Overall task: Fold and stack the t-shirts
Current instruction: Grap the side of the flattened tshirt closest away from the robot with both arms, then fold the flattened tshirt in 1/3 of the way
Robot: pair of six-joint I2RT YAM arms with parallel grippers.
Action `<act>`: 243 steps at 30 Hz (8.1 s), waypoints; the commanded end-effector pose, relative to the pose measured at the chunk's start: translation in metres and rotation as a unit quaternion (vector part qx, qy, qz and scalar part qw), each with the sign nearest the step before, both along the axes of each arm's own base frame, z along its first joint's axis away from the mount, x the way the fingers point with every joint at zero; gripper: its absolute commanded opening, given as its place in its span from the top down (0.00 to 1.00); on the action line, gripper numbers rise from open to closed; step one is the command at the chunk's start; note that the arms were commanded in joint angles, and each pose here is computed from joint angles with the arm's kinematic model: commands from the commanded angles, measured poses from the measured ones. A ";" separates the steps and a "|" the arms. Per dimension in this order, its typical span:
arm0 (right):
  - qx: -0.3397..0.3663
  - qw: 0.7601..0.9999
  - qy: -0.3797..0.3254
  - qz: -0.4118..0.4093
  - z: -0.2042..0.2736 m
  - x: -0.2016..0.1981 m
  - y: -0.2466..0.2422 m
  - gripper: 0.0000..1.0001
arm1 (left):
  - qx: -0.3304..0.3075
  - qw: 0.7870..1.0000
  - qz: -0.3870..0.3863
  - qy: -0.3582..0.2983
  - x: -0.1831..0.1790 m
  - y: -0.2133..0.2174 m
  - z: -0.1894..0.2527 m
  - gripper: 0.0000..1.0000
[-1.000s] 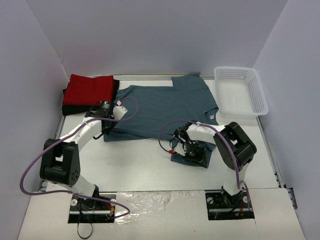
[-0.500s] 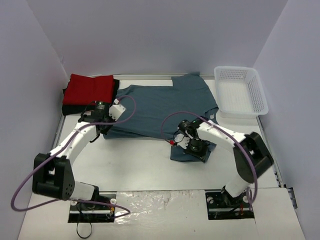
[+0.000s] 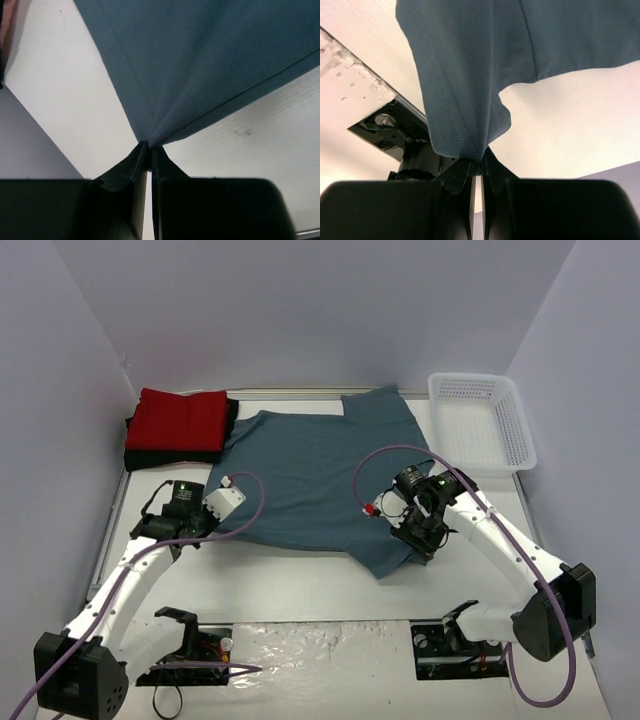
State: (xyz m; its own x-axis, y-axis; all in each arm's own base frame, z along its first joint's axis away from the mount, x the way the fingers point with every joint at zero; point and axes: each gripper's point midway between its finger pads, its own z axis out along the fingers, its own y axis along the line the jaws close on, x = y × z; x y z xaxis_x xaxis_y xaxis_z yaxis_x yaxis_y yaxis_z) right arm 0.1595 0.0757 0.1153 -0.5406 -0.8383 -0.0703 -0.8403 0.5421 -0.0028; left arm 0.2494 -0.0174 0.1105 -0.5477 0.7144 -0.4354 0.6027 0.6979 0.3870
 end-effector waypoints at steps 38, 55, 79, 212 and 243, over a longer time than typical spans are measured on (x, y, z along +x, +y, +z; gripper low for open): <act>-0.030 0.996 -0.078 -0.043 0.041 0.206 -0.001 1.00 | 0.058 0.997 0.035 -0.038 0.074 0.012 0.022 0.98; -0.033 0.993 -0.095 -0.065 -0.012 0.303 0.015 1.00 | 0.092 0.994 0.053 -0.007 0.131 0.018 -0.024 0.68; -0.034 0.978 -0.157 -0.134 0.008 0.264 -0.007 0.43 | 0.085 0.996 -0.007 -0.003 0.037 0.024 -0.005 0.33; 0.121 0.930 -0.251 -0.241 0.128 0.327 -0.085 1.00 | -0.072 0.985 0.112 -0.114 0.192 0.010 0.164 0.98; 0.198 0.825 -0.481 -0.222 0.269 0.096 -0.069 1.00 | -0.171 0.939 0.090 -0.286 0.008 0.009 0.265 0.98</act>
State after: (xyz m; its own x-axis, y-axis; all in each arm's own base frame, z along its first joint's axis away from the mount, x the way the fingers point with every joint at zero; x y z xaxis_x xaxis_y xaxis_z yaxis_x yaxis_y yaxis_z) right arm 0.2526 0.0102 0.3574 -0.3826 -0.4123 -0.8268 -0.3362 0.8957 -0.2911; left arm 0.2640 -0.0077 0.3430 -0.3228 0.4424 -0.8367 0.2646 0.8910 0.3691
